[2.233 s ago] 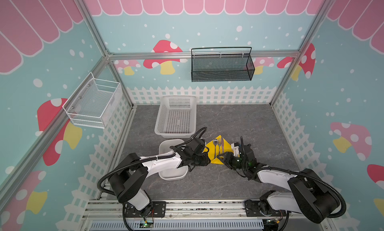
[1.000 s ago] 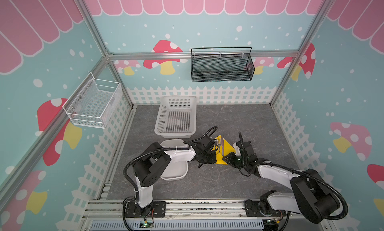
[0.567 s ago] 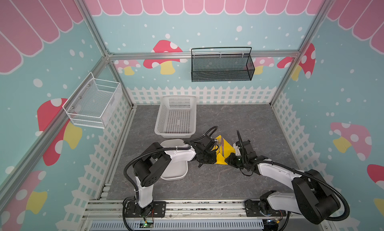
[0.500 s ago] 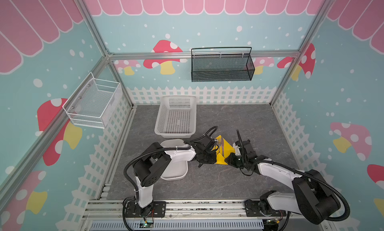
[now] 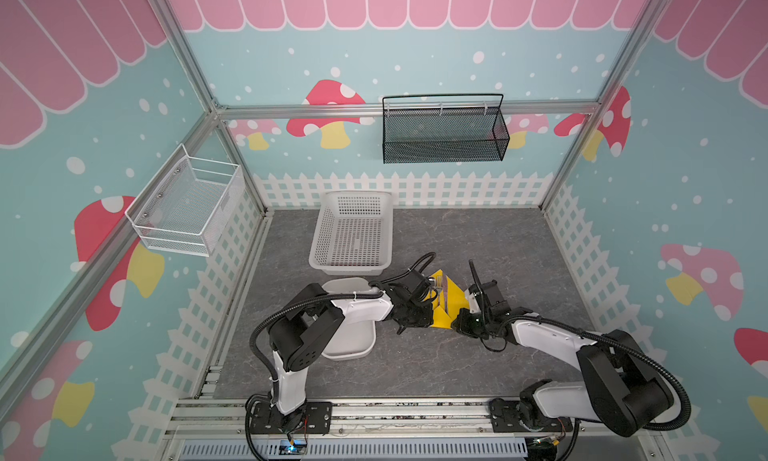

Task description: Place the utensils on the paper napkin and roll it up

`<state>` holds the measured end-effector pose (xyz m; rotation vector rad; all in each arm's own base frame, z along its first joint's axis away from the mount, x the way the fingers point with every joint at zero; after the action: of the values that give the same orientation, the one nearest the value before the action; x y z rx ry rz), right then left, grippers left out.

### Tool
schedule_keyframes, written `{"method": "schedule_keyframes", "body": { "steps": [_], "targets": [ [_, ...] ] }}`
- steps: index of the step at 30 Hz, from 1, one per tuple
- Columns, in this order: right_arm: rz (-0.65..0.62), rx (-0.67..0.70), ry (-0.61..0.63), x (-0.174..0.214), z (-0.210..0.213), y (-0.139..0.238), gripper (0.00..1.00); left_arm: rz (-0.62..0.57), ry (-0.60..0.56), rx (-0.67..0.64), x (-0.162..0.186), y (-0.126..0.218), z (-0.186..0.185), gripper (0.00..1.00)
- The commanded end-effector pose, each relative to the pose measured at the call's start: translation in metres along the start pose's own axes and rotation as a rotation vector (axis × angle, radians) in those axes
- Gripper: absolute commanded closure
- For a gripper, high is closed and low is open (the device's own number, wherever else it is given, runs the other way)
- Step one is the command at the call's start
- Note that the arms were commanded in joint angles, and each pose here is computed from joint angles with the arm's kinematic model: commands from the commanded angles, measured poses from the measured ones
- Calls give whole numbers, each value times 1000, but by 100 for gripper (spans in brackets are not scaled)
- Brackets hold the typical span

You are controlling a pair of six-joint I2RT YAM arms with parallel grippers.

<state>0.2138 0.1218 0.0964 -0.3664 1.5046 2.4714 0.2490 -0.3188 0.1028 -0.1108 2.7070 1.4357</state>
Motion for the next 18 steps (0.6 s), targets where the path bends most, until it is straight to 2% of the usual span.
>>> {"method": "schedule_keyframes", "body": {
  "steps": [1,8,14,18],
  "targets": [
    [12,71,-22,1,-7,1,83,2,1,-6,-2,-2,-4,80],
    [24,81,-24,4,-8,1,83,-1,-9,15,-2,4,-9,79],
    [29,70,-5,1,-6,0,83,-71,-54,66,-4,34,-25,75],
    [28,64,-5,0,-5,0,83,10,-34,164,1,36,-47,78]
  ]
}}
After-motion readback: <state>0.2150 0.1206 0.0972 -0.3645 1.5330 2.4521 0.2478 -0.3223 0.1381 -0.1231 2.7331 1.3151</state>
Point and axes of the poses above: each gripper's point midway between its finger pads, its own y axis back along the fingers, its own z axis along the line the jaws close on, x = y × z, the point moved 9 cm from there along y, back along the fingers, and after that the axes turned 10 degrees about y, right-handed, at the moved point
